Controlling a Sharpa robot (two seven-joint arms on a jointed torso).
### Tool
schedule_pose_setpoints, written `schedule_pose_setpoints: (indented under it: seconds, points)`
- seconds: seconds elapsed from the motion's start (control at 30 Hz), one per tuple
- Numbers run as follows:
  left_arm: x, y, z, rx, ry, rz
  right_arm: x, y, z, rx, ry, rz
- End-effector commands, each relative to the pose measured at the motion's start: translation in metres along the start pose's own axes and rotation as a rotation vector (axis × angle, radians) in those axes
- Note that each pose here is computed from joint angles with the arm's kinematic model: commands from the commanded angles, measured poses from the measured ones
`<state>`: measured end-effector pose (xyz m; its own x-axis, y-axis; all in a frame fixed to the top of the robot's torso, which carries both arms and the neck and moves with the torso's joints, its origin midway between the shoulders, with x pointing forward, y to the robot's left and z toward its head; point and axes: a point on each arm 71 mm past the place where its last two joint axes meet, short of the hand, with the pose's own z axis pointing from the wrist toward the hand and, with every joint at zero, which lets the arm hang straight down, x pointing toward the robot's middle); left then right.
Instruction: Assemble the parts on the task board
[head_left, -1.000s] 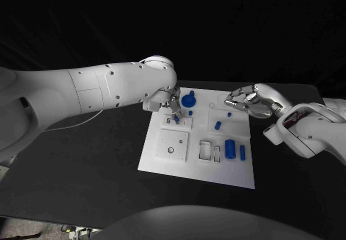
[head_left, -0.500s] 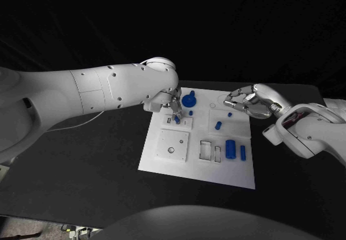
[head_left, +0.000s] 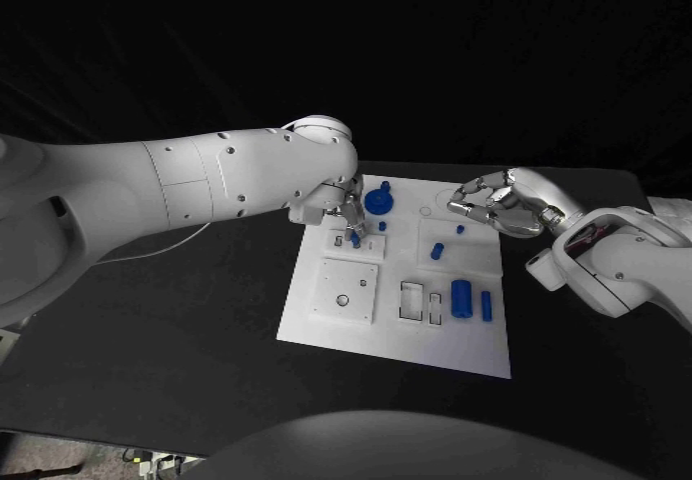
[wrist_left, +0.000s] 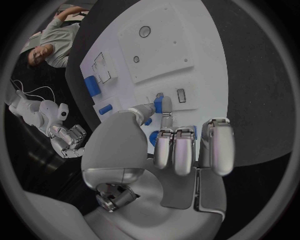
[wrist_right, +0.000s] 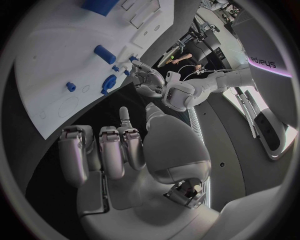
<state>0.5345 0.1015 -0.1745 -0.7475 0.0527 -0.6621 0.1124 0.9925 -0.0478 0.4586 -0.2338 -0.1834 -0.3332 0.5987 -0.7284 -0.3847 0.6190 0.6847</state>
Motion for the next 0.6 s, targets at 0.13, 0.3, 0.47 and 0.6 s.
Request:
schedule_pose_setpoints:
  seconds: [0.13, 0.3, 0.47, 0.6]
  points:
    - [0.0022, 0.0079, -0.0004, -0.139, 0.009, -0.007, 0.0015, 0.0007, -0.0001, -0.011, 0.013, -0.007]
    - [0.0026, 0.0083, -0.0004, -0.139, 0.011, -0.009, 0.0012, 0.0, -0.0005, -0.008, 0.013, -0.007]
    - [0.0033, 0.0081, -0.0006, -0.137, 0.015, -0.007, 0.0012, -0.0004, -0.0006, -0.006, 0.014, -0.007]
    - [0.0044, 0.0078, -0.001, -0.136, 0.02, -0.004, 0.0013, -0.0005, -0.0006, -0.006, 0.015, -0.007]
